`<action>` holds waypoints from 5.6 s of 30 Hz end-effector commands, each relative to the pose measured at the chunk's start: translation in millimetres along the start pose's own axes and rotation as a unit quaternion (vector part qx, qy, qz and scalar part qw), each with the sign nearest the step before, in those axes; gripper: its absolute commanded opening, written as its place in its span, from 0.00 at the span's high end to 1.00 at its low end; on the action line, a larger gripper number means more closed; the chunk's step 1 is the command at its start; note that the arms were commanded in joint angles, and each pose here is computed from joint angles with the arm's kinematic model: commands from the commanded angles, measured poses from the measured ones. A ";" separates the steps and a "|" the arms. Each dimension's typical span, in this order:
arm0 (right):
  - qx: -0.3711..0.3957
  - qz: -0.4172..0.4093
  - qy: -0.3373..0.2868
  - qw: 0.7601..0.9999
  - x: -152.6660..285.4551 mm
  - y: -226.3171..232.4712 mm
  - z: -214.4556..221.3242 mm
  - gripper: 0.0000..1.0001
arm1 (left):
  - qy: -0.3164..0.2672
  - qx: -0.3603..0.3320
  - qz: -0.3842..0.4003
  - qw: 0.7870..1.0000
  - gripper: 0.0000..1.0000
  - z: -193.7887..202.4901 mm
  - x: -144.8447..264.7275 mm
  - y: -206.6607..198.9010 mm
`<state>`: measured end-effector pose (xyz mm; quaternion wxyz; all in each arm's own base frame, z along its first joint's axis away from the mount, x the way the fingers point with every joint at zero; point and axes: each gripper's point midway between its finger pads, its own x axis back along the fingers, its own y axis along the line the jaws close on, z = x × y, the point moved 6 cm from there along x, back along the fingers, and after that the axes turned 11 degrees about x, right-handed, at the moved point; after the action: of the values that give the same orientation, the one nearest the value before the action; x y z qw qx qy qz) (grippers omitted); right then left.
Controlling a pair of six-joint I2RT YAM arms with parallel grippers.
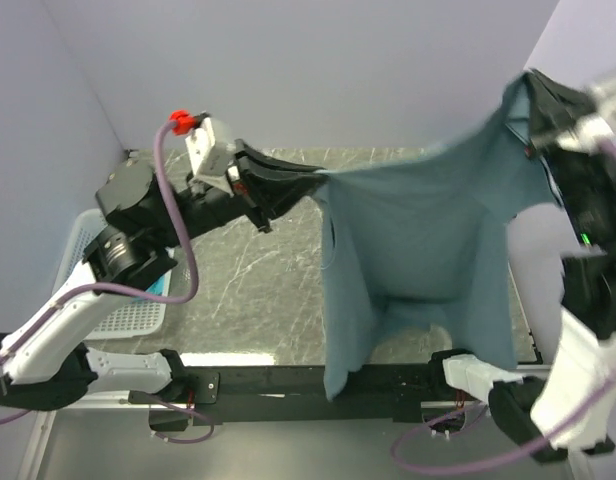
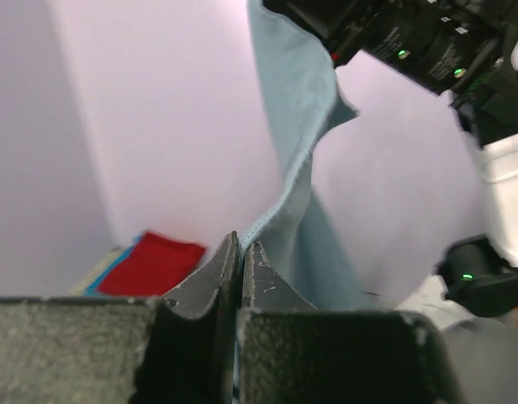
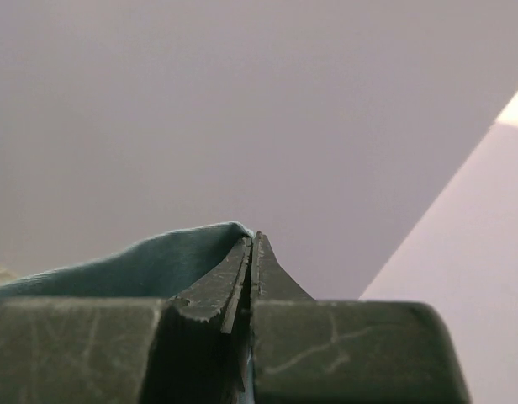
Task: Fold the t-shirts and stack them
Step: Flatten the tshirt out
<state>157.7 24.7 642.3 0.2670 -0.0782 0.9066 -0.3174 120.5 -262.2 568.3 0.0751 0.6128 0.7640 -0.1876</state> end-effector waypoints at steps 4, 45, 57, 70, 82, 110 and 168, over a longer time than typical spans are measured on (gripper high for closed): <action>-0.096 -0.103 0.093 0.986 -121.0 71.8 112.0 1.00 | -0.081 -0.062 -0.310 0.945 0.99 3.1 56.3 74.2; -0.091 -0.476 0.581 0.654 120.9 333.5 417.5 0.37 | 0.309 0.081 -0.452 0.833 0.19 272.7 189.3 222.4; -0.071 -0.482 0.627 0.608 143.2 346.7 443.1 0.42 | 0.310 0.085 -0.438 0.840 0.20 269.2 184.9 218.8; -0.044 -0.483 0.617 0.620 122.6 338.7 440.3 1.00 | 0.313 0.085 -0.437 0.839 0.20 270.9 185.0 219.6; 0.120 -0.149 0.537 0.821 -162.9 264.2 474.0 0.15 | 0.317 0.067 -0.464 0.824 0.19 272.0 194.3 223.9; 0.066 -0.689 0.348 0.633 163.7 332.8 403.7 0.32 | 0.324 0.079 -0.453 0.827 0.20 276.7 190.5 224.7; 0.195 -0.731 0.380 0.533 225.4 317.8 421.2 1.00 | 0.313 0.077 -0.403 0.856 0.20 268.4 179.5 206.3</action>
<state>249.5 -4.0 69.7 -0.3806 -0.5010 0.5201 -0.5776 244.9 -162.3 205.3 -0.3294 0.2703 0.9026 -0.0606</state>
